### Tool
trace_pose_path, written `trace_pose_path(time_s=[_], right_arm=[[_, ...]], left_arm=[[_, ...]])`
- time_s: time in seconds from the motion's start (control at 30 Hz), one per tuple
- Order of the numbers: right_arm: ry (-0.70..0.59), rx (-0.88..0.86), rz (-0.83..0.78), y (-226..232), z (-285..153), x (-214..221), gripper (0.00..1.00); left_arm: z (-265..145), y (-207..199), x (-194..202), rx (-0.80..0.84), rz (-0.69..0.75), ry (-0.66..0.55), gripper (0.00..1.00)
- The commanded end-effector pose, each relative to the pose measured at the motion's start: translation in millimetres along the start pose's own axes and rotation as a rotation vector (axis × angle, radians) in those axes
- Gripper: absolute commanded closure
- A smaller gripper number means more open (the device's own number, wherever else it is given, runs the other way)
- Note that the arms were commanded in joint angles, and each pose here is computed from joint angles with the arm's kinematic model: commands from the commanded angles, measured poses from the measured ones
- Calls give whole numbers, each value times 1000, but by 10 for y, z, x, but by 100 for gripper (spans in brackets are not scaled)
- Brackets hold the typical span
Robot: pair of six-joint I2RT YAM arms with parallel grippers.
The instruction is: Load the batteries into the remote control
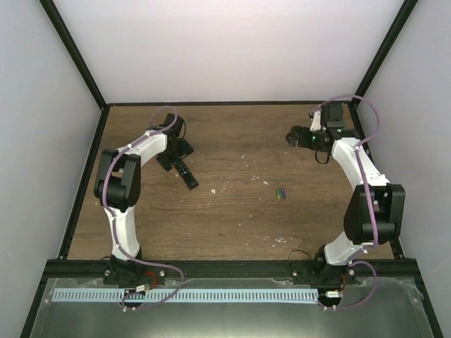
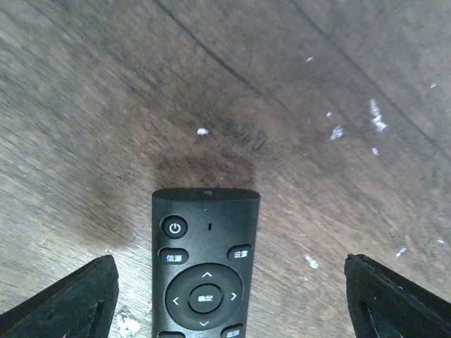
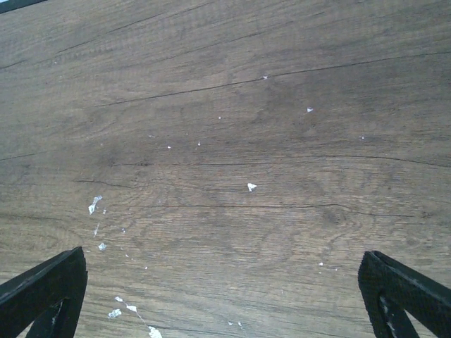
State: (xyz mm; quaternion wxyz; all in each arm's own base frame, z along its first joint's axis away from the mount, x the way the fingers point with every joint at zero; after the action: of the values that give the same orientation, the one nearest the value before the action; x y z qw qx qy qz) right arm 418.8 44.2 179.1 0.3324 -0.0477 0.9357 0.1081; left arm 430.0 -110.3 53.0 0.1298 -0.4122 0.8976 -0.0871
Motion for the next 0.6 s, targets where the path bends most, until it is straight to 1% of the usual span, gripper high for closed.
trace_pose_path(time_s=[0.0, 0.43, 0.57], right_arm=[[-55, -15, -38, 66, -84, -225, 0], [-59, -33, -54, 95, -56, -294, 0], [-68, -34, -61, 98, -64, -326, 0]], left_arm=[[132, 120, 145, -42, 26, 53, 12], [214, 152, 241, -68, 76, 95, 18], [212, 172, 222, -91, 92, 90, 19]])
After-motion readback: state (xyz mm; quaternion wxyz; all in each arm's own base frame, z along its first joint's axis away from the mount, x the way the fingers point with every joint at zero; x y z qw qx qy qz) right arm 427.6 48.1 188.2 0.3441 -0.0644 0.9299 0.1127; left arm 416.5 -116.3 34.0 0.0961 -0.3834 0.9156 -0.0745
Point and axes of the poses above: each gripper's point midway between its finger pads, its own z axis out along the fingers, its own y axis along the line the jaws close on, x = y × z, the point moved 1 cm from there along -z, back along the fingers, and after that the axes turned 10 degrees about -z, right-handed, at the moved point
